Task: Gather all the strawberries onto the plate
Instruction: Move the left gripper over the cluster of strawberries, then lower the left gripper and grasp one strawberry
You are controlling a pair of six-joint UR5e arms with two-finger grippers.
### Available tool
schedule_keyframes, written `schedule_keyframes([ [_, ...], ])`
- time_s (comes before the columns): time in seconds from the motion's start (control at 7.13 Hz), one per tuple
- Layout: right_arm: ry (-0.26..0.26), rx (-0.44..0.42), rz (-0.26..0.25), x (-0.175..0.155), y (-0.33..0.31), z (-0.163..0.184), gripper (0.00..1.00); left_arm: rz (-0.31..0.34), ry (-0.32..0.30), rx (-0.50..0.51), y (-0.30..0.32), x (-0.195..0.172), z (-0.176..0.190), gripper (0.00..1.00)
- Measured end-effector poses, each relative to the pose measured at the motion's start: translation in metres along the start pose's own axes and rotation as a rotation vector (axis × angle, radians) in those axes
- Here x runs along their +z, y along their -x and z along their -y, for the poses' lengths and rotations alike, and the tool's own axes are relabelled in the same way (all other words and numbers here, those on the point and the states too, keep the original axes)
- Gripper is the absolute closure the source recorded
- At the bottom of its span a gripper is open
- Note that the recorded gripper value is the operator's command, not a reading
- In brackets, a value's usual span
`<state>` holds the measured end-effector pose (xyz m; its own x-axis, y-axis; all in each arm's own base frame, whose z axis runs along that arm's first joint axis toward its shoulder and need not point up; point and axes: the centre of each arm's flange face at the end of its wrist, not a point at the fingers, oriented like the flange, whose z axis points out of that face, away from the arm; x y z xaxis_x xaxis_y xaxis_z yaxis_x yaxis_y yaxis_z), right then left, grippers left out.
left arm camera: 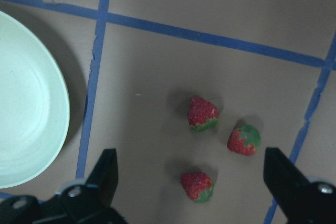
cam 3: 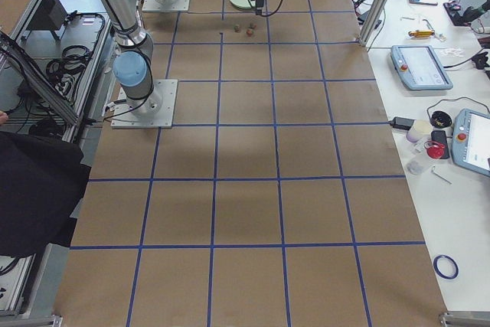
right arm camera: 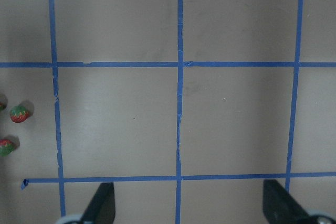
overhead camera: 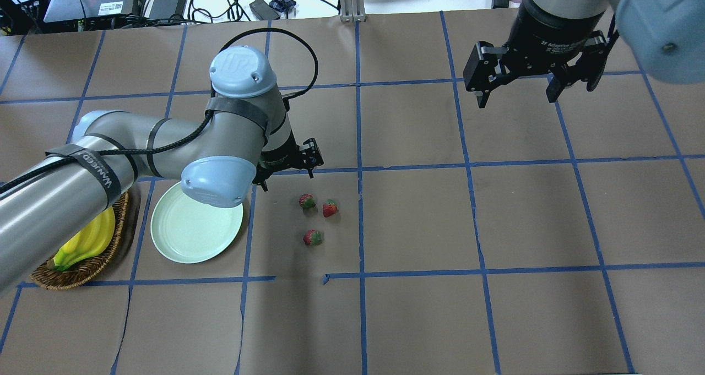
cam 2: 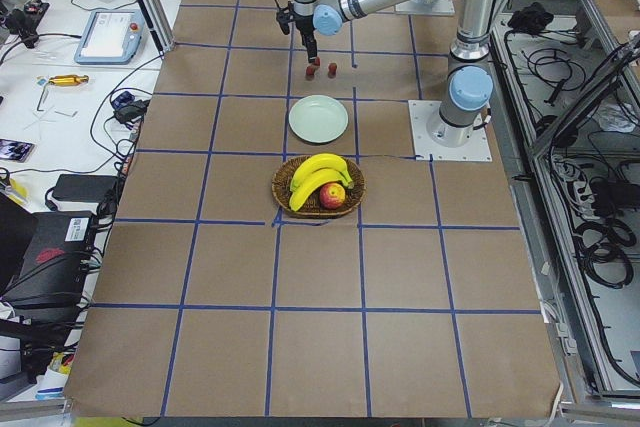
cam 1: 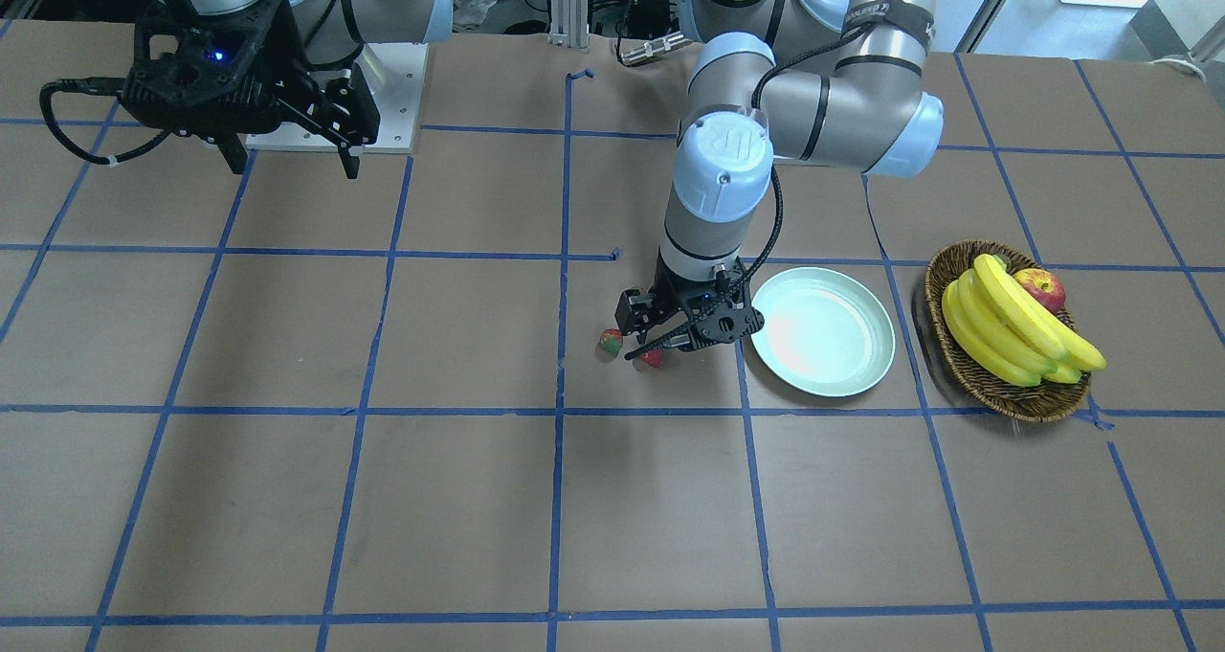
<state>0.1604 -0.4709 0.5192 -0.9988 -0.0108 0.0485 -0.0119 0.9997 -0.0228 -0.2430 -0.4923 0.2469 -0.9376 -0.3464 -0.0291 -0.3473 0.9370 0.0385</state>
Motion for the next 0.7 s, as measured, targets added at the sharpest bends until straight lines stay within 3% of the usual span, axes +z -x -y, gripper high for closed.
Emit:
schedule_keyframes([
  [0.14, 0.001, 0.0, 0.0, 0.0, 0.0, 0.0, 0.0, 0.006, 0.015, -0.082, -0.007, 0.024, 0.003, 0.03],
  [0.28, 0.002, 0.0, -0.001, 0.001, 0.0, 0.0, 0.0, 0.012, 0.026, -0.131, -0.013, 0.046, 0.004, 0.12],
  [0.56, 0.002, 0.0, -0.002, 0.001, 0.0, 0.0, 0.0, 0.006, 0.018, -0.148, -0.023, 0.07, 0.006, 0.43],
  [0.7, 0.002, 0.0, -0.002, 0.001, 0.0, 0.0, 0.0, 0.009, 0.019, -0.144, -0.024, 0.074, 0.005, 0.54],
])
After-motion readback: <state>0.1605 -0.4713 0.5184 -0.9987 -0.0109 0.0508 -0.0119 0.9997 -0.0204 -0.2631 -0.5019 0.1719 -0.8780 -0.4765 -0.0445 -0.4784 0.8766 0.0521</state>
